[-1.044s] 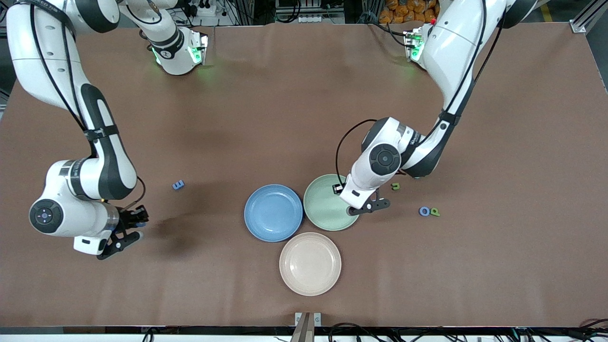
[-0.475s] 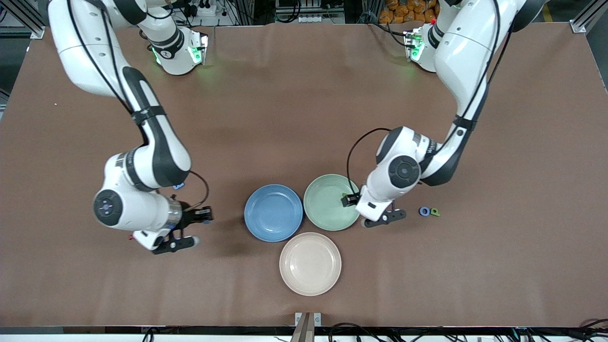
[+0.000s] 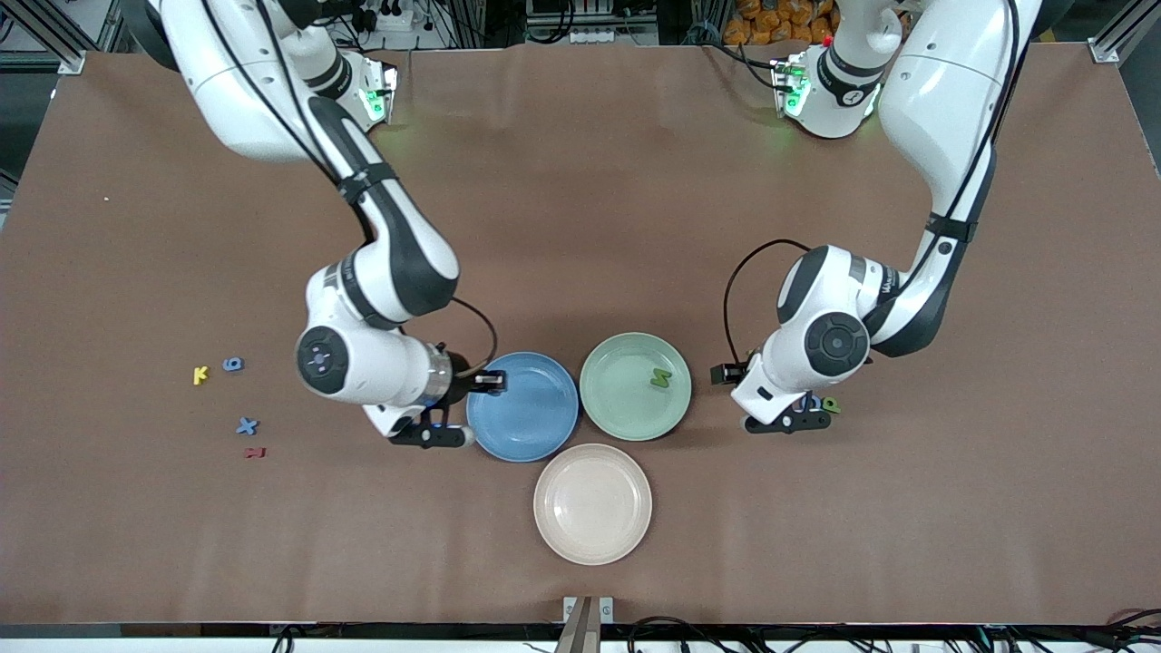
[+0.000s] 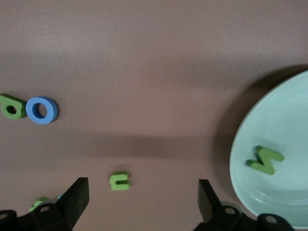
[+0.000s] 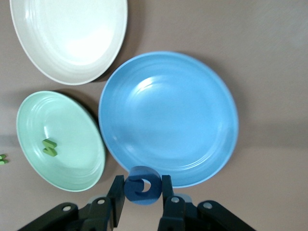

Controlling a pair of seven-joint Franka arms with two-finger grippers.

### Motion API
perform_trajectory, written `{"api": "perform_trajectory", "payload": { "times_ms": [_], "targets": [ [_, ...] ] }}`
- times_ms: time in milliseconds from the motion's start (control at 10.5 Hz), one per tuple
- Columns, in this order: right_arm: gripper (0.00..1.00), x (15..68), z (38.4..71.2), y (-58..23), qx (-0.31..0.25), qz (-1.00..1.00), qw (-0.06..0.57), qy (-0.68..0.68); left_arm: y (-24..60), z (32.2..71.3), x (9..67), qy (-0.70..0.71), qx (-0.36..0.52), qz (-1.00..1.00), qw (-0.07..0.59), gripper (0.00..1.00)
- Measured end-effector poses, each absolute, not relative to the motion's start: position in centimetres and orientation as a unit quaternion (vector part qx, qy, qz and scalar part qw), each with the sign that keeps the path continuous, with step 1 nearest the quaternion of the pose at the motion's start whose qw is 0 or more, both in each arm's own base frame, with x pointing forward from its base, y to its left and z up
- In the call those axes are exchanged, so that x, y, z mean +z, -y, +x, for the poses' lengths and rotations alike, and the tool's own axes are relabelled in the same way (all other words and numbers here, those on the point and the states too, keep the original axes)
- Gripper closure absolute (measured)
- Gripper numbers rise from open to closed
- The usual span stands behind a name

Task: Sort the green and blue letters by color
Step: 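Open the left gripper over the green plate while the right releases c, then move the left gripper to green n while the right reaches blue x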

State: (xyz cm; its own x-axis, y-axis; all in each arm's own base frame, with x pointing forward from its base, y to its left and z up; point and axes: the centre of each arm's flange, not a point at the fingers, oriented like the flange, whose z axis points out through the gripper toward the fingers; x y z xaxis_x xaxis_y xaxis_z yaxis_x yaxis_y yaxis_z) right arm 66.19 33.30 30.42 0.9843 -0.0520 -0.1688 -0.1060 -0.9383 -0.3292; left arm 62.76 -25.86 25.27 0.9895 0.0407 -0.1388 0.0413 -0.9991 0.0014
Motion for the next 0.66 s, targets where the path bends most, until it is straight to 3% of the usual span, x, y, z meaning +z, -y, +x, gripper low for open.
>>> {"api": "perform_trajectory", "payload": {
  "times_ms": [95, 190, 570, 665],
  "targets": [
    [0.60, 30.4, 65.7, -34.4, 0.081, -0.981, 0.170, -0.049, 25.6, 61.9, 25.0, -0.016, -0.064, 0.998, -0.002, 0.00],
    [0.50, 30.4, 65.6, -34.5, 0.082, -0.981, 0.169, -0.050, 24.9, 61.2, 24.4, -0.018, -0.047, 0.999, 0.004, 0.00],
    [0.00, 30.2, 67.3, -31.2, 0.074, -0.981, 0.165, -0.066, 21.4, 57.0, 20.7, -0.034, -0.015, 0.999, 0.018, 0.03],
    [0.00, 30.1, 68.0, -29.3, 0.073, -0.982, 0.165, -0.056, 21.2, 56.2, 19.9, -0.044, -0.011, 0.999, 0.021, 0.07]
  ]
}}
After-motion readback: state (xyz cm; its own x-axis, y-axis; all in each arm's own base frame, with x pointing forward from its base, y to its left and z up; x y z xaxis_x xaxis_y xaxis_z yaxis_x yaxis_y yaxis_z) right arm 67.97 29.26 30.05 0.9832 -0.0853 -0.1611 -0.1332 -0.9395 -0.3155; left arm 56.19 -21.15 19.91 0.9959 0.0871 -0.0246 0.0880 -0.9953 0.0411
